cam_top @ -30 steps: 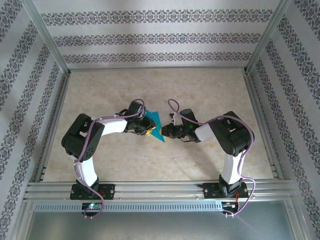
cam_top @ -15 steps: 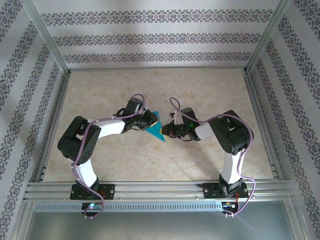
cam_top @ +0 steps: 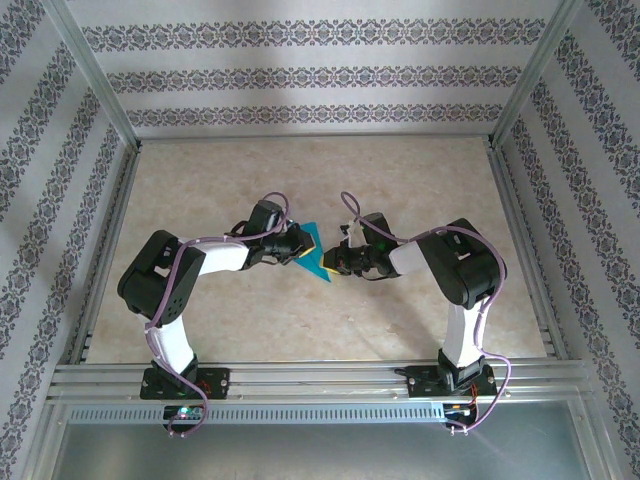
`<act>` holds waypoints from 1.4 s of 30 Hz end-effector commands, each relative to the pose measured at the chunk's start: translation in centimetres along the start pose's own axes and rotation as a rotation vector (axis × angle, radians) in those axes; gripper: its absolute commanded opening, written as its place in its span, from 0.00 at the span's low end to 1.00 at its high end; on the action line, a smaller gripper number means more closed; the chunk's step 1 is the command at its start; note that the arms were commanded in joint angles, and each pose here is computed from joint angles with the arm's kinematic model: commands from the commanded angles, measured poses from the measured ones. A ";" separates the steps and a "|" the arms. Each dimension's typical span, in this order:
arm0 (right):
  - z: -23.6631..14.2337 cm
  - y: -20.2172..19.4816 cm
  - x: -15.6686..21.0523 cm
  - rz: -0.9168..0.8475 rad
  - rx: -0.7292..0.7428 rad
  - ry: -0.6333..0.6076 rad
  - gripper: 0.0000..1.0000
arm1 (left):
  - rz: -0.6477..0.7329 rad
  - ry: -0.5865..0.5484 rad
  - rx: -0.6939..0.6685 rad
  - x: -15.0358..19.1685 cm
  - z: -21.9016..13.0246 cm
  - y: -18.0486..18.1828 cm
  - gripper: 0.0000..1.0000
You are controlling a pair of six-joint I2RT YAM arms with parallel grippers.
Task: Fold a paper plane with a square sheet of paper (pick it up from the middle)
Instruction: Fourth fold the wing at the center of the table.
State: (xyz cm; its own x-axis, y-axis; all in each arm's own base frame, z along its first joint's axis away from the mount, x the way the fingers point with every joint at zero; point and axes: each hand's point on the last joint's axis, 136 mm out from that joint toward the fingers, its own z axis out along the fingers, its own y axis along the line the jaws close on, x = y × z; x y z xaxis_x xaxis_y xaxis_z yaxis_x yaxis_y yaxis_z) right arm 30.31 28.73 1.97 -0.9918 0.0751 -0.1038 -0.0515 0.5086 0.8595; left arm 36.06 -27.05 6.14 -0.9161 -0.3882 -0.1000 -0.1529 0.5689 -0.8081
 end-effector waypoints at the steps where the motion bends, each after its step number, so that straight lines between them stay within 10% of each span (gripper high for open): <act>1: 0.3 -6.3 2.0 0.151 0.198 0.025 0.10 | 0.047 -0.025 0.062 -0.9 -0.3 -1.0 0.09; 42: 0.2 -6.9 2.4 0.195 0.218 0.043 0.16 | -0.025 0.016 -0.026 -0.5 2.1 3.0 0.10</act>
State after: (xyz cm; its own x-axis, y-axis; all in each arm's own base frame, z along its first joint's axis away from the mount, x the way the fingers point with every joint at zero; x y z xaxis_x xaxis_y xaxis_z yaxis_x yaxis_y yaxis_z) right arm 30.45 28.61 1.97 -0.9952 0.0819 -0.0535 -0.0049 0.5050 0.8631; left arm 36.40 -27.17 3.13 -0.9211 -0.3827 -0.0717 -0.1741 0.5695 -0.8034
